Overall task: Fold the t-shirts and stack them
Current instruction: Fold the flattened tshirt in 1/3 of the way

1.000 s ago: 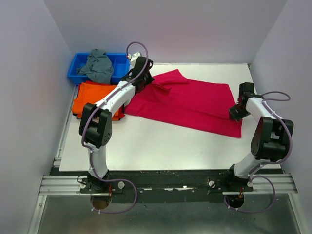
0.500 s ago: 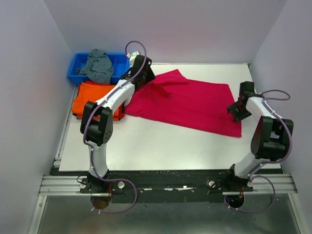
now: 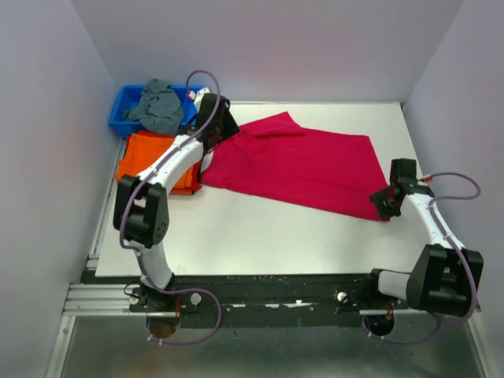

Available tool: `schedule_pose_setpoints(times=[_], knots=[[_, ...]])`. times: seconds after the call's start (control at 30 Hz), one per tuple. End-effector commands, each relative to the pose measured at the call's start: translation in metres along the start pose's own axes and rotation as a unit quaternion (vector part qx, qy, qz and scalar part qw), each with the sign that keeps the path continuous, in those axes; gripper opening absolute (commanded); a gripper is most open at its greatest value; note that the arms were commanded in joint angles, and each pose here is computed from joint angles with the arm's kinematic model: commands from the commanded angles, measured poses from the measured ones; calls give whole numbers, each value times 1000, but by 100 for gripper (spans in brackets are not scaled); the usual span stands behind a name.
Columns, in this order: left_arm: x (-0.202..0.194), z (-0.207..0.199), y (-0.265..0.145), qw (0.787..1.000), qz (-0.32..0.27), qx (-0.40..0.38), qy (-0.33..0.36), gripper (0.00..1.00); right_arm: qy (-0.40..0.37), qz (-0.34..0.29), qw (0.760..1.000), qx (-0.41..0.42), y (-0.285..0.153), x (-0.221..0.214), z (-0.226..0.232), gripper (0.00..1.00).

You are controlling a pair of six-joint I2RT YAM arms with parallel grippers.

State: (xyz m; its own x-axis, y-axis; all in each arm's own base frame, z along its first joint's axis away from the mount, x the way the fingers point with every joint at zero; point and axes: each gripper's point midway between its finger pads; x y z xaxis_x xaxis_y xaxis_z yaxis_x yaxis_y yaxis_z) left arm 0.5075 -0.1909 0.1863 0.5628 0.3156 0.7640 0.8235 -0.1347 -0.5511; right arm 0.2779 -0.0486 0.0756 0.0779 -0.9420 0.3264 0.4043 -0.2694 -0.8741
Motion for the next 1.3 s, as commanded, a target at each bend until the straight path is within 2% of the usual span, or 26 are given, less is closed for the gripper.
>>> schedule_pose_setpoints(times=[0.0,0.13,0.33,0.83,0.97,1.13,1.27], knots=[[-18,19,-41,1000,8,14,-19,64,29,-8,999,-27,3,-8,-39,46],[-38,37,-54,999,13,28,-21,63,45,-3,999,-30,12,-12,-53,44],[-47,44,-63,999,13,27,-22,63,57,9,997,-48,27,-15,-56,41],[-47,51,-61,999,13,30,-35,63,70,-11,996,-59,45,4,-48,40],[-47,52,-62,999,11,32,-37,63,72,-4,996,-59,51,4,-47,27],[-46,54,-64,999,7,37,-37,63,74,-1,995,-67,54,5,-49,1],[-49,55,-63,999,11,37,-38,62,78,-10,995,-66,49,19,-50,1]])
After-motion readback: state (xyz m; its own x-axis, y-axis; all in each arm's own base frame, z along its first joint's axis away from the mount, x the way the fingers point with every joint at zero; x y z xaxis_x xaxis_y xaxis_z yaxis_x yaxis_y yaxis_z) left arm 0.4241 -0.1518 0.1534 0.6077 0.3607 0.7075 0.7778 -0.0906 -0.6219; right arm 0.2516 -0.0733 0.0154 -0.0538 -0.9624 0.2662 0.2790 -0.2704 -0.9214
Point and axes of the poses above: each gripper's point midway between its finger pads, its own y axis out along the fingers, its own z axis along the line the jaws close on, x = y × z, and after that the axes turned 12 degrees about y, right-handed
